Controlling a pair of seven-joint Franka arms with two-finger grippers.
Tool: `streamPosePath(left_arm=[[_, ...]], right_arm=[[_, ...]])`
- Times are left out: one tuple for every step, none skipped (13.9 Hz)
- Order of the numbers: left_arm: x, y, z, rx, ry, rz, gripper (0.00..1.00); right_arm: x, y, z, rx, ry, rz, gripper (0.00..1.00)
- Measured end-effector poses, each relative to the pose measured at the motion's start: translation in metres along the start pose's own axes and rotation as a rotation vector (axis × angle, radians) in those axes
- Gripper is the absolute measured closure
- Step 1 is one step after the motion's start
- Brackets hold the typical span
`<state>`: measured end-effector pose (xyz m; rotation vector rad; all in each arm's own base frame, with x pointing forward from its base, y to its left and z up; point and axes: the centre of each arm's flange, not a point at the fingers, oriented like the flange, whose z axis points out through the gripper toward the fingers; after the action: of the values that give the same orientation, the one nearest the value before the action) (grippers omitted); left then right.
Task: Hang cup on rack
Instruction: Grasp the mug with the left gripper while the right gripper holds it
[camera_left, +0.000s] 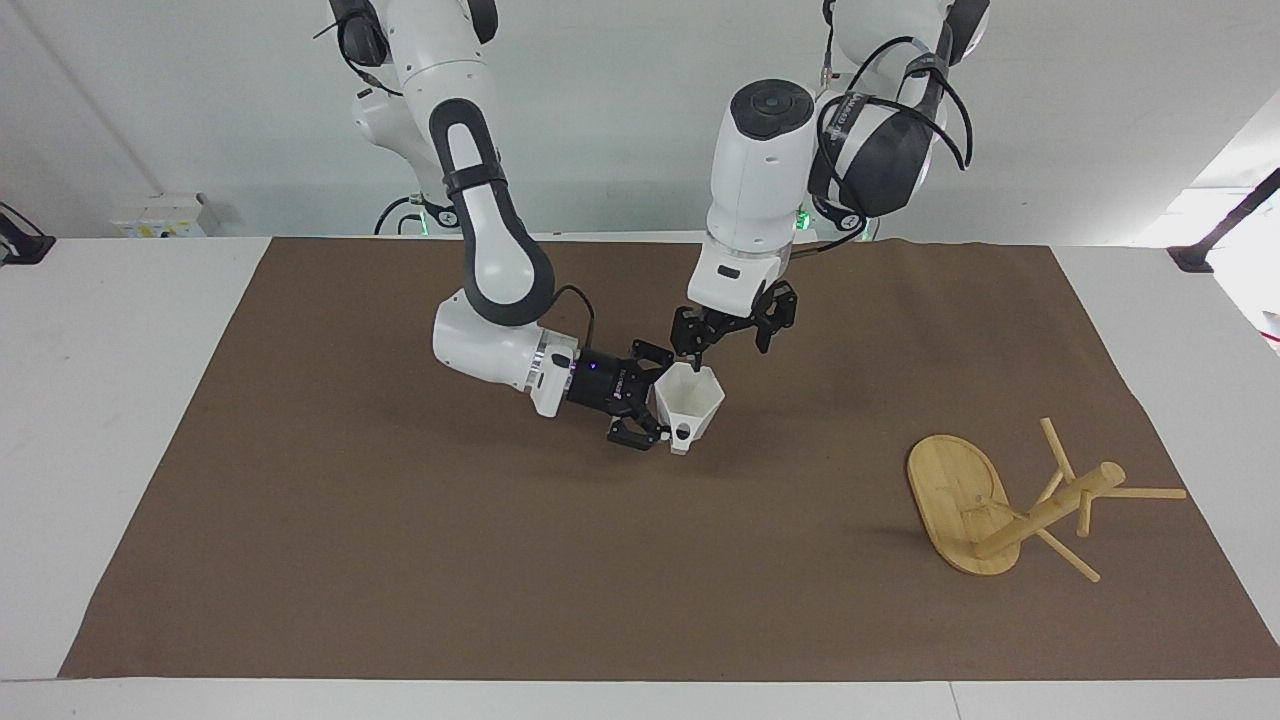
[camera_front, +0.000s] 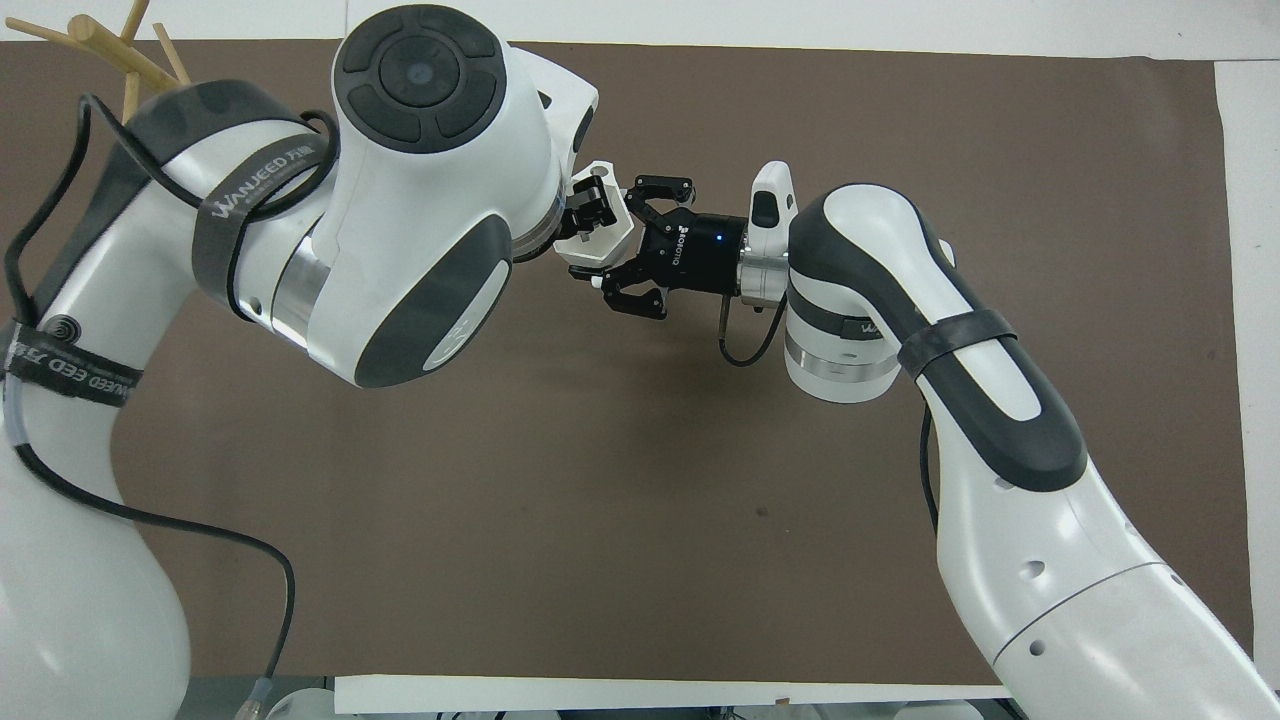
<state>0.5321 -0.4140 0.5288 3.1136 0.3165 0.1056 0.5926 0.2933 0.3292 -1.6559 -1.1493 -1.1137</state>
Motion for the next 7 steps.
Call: streamPosePath(left_arm=[[-0.003, 0.005, 0.001, -0.009, 0.005, -0.001, 0.08], [-0.005, 0.01, 0.003, -0.017, 0.01, -0.007, 0.08], [-0.005, 0.013, 0.008, -0.021, 0.011, -0.016, 0.16], [-0.004, 0.015, 0.014, -0.027, 0.012, -0.021, 0.28], [-0.002, 0.016, 0.022, -0.033, 0.012, -0.026, 0.4], [-0.001, 0.018, 0.028, -0.039, 0.013, -0.029, 0.53], [0.001, 0.018, 0.032, -0.037, 0.012, -0.032, 0.65]], right_arm=[[0.0, -0.001, 0.001, 0.001, -0.001, 0.0, 0.2], [0.0, 0.0, 0.001, 0.0, -0.001, 0.0, 0.2], [0.0, 0.0, 0.0, 0.0, -0.001, 0.0, 0.2], [0.0, 0.0, 0.0, -0.001, -0.001, 0.0, 0.2], [0.0, 0.0, 0.0, -0.001, -0.001, 0.0, 0.2], [0.0, 0.0, 0.0, -0.001, -0.001, -0.001, 0.2], [-0.001, 0.002, -0.001, -0.009, -0.005, 0.0, 0.2]])
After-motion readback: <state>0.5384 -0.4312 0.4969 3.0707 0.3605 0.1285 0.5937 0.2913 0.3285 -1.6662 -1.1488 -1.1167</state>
